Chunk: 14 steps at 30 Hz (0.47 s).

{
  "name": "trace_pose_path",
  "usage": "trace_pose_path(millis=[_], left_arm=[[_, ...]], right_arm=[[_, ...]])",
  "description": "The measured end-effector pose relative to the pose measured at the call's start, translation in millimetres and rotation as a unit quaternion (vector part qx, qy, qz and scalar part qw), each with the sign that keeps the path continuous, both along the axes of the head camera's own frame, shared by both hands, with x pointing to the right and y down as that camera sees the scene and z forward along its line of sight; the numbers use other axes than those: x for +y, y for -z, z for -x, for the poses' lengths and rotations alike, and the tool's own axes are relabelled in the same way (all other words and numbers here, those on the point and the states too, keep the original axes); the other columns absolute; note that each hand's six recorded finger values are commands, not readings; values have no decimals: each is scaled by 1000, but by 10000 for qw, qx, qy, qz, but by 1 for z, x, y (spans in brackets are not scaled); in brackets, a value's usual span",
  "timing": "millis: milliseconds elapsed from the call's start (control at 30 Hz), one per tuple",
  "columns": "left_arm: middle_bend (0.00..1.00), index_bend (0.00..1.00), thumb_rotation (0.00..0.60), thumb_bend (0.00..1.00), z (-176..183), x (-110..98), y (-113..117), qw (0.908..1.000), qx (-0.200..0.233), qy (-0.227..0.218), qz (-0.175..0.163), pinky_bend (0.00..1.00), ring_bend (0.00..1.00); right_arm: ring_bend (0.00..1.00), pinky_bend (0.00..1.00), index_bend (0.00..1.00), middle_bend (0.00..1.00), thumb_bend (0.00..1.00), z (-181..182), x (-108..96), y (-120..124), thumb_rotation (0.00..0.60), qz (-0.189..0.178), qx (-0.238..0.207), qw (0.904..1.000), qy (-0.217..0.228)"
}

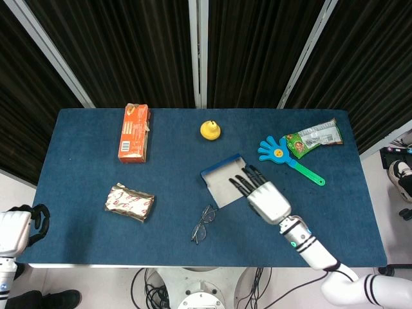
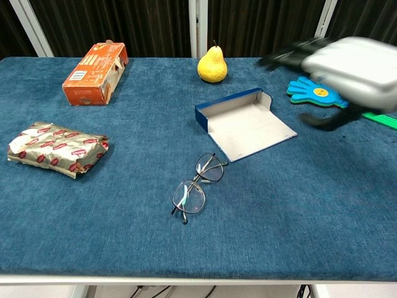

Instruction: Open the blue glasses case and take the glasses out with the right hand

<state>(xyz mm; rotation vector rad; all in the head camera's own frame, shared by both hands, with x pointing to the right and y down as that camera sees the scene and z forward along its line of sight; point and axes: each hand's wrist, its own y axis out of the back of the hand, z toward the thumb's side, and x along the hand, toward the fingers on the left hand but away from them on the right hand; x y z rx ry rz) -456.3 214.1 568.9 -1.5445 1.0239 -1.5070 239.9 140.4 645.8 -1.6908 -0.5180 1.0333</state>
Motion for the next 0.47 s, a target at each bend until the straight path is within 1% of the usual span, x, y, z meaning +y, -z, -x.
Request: trace_pose_path(millis=[100,233,333,467], left_arm=[[711,686,600,358,0,0,0,10000,9,2,-5,561,554],[712,686,600,357,0,0,0,10000,-9,-1,-5,561,554],[712,686,600,358,0,0,0,10000,-17,-4,-10,561,554],[712,686,600,359,0,1,0,10000,-44,-11,-28,561,553]], right_arm=[[0,0,0,71,262,-45,8,20,600,-141,160,9982,-561],[0,0,0,58,242,-102,23,50,600,-318,327,9904,-1306],[0,0,0,56,233,-132,38,65,600,-355,286,9829,-1783],[0,0,0,51,226,-157,53,76,600,-297,197,9759,-2151]])
